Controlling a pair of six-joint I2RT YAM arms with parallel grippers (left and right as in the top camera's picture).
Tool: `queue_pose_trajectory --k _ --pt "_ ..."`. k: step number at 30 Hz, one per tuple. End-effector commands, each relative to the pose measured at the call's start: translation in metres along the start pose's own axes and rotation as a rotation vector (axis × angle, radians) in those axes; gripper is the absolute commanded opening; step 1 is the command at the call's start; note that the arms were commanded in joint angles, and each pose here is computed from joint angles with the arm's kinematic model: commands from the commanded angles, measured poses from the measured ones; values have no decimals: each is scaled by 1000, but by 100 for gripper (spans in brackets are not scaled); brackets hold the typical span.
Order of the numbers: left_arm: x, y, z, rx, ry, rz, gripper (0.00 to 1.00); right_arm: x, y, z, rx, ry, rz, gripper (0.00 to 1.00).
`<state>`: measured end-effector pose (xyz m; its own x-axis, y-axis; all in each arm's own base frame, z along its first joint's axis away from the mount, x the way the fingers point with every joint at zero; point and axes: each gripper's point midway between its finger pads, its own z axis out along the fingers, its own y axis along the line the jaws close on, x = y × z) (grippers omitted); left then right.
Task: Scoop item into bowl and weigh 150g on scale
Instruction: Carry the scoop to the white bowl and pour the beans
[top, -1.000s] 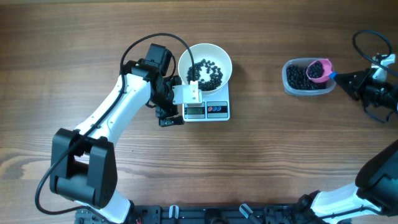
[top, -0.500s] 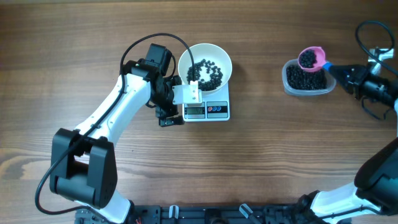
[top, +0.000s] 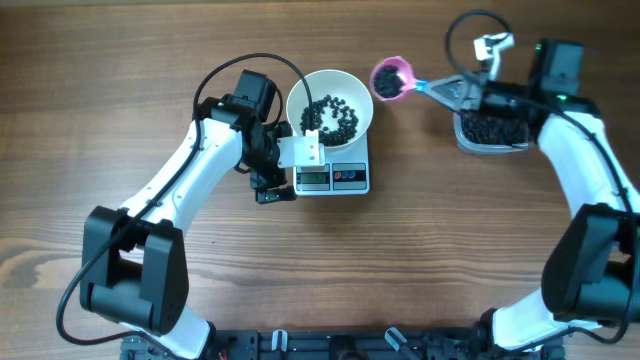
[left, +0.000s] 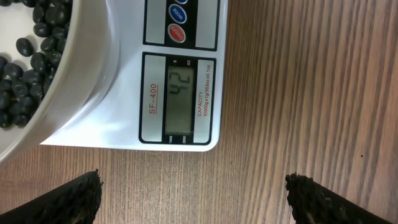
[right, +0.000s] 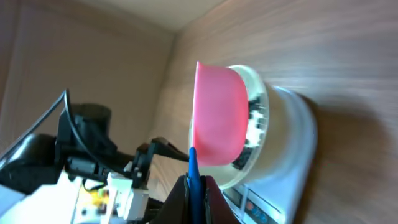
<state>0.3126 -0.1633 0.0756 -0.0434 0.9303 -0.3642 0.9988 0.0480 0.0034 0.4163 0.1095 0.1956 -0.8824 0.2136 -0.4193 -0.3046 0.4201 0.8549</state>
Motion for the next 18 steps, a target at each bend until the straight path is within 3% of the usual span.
queue_pose_trajectory --k 1,7,11,18 --pt "-4 -3 2 16 -19 1 100 13 16 35 -30 64 -59 4" --pt "-4 -3 2 16 -19 1 100 30 21 75 74 109 -305 4" --pt "-4 -3 2 16 -19 1 100 14 40 72 177 51 -465 4" --pt "-4 -3 2 16 -19 1 100 9 74 69 406 25 -942 4"
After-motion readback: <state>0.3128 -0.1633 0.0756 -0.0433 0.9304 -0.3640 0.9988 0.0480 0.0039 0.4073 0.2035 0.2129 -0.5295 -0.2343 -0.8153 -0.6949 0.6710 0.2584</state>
